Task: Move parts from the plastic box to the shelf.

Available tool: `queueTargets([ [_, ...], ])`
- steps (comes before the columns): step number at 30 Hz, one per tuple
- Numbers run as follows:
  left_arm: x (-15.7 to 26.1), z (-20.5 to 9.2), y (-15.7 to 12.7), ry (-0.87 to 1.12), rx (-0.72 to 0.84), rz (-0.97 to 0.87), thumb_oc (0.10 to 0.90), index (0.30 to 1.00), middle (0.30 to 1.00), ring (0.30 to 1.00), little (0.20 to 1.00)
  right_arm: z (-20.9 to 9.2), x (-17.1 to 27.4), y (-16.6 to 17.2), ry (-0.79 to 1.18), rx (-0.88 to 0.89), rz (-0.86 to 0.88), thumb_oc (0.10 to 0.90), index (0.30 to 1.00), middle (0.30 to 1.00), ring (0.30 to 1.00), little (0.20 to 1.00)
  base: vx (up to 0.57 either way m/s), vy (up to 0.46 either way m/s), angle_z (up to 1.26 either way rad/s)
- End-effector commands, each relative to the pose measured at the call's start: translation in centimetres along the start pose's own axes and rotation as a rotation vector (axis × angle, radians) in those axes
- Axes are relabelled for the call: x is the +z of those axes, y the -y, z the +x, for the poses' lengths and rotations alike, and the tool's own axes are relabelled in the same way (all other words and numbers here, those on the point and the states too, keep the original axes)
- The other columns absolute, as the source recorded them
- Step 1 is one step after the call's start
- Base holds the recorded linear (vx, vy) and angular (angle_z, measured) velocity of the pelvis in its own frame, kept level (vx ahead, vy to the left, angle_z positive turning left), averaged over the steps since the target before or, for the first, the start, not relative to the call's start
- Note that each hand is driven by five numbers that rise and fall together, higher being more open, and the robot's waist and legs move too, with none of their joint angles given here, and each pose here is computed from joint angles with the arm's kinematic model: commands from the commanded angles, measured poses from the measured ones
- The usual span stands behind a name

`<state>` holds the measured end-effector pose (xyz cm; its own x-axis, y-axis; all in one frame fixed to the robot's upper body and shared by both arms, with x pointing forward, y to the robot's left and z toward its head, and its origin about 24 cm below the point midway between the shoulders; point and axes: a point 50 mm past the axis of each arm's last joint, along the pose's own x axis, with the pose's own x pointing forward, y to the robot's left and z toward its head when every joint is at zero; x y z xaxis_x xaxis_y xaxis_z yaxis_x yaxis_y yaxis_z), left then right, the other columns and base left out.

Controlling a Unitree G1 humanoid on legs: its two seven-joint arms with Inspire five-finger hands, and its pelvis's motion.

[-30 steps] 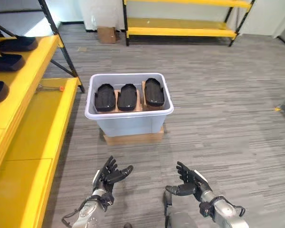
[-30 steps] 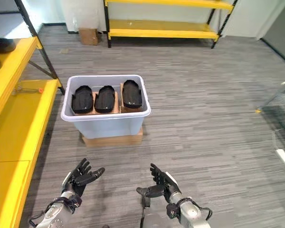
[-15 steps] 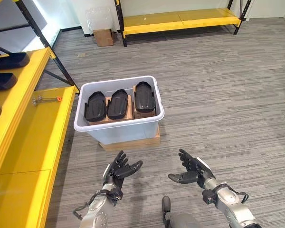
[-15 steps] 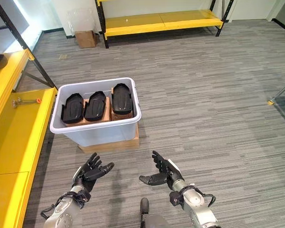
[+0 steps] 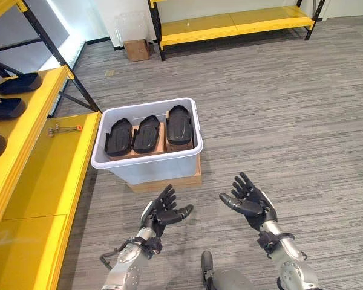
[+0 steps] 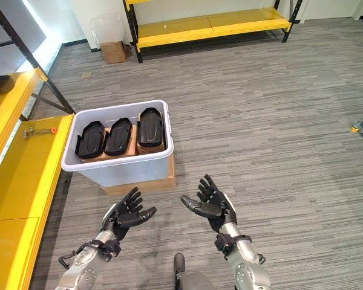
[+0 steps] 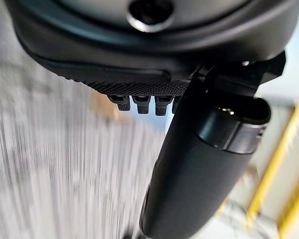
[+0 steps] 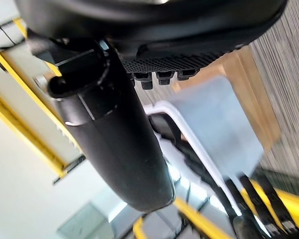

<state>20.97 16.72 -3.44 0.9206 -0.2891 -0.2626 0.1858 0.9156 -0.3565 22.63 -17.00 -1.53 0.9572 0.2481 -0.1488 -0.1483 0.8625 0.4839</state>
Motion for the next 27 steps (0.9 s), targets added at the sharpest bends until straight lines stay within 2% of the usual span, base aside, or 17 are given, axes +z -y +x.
queueTargets([
  [1,6.7,0.2,1.3,0.352,-0.175,0.198,0.900,1.000,1.000,1.000,1.000,1.0,4.1,-2.2,0.159,0.172,-0.054,0.900,1.000,1.000,1.000,1.000,0.20,0.220,-0.31],
  [3,8.8,-0.1,-0.1,0.450,-0.111,0.240,0.900,1.000,1.000,1.000,1.000,1.0,2.6,-2.1,0.036,0.203,-0.066,0.900,1.000,1.000,1.000,1.000,0.34,0.296,-0.39],
  [9,10.6,-0.9,-2.6,0.578,0.028,0.239,0.900,1.000,1.000,1.000,1.000,0.5,1.1,-2.1,-0.035,0.271,-0.013,0.900,1.000,1.000,1.000,1.000,0.25,0.207,-0.62],
  [14,11.1,-0.5,-1.9,0.611,-0.049,0.225,0.900,1.000,1.000,1.000,1.000,0.2,1.0,-2.2,-0.068,0.296,0.005,0.900,1.000,1.000,1.000,1.000,0.34,0.334,-0.23],
  [21,12.9,-0.4,-0.7,0.674,-0.087,0.288,0.900,1.000,1.000,1.000,1.000,0.0,0.7,-1.5,-0.075,0.232,0.002,0.900,1.000,1.000,1.000,1.000,0.32,0.291,-0.11],
  [22,13.9,-0.7,-0.5,0.715,-0.056,0.328,0.900,1.000,1.000,1.000,1.000,0.2,0.7,-1.9,-0.048,0.214,0.024,0.900,1.000,1.000,1.000,1.000,0.30,0.259,0.33],
  [23,15.5,-1.7,-0.9,0.811,0.068,0.405,0.900,1.000,1.000,1.000,1.000,0.3,0.6,-2.2,-0.022,0.189,0.055,0.900,1.000,1.000,1.000,1.000,0.27,0.238,0.33],
  [27,17.1,-3.0,-2.1,0.927,0.234,0.427,0.900,1.000,1.000,1.000,1.000,0.3,0.1,-2.4,-0.021,0.179,0.073,0.900,1.000,1.000,1.000,1.000,0.12,0.118,0.14],
])
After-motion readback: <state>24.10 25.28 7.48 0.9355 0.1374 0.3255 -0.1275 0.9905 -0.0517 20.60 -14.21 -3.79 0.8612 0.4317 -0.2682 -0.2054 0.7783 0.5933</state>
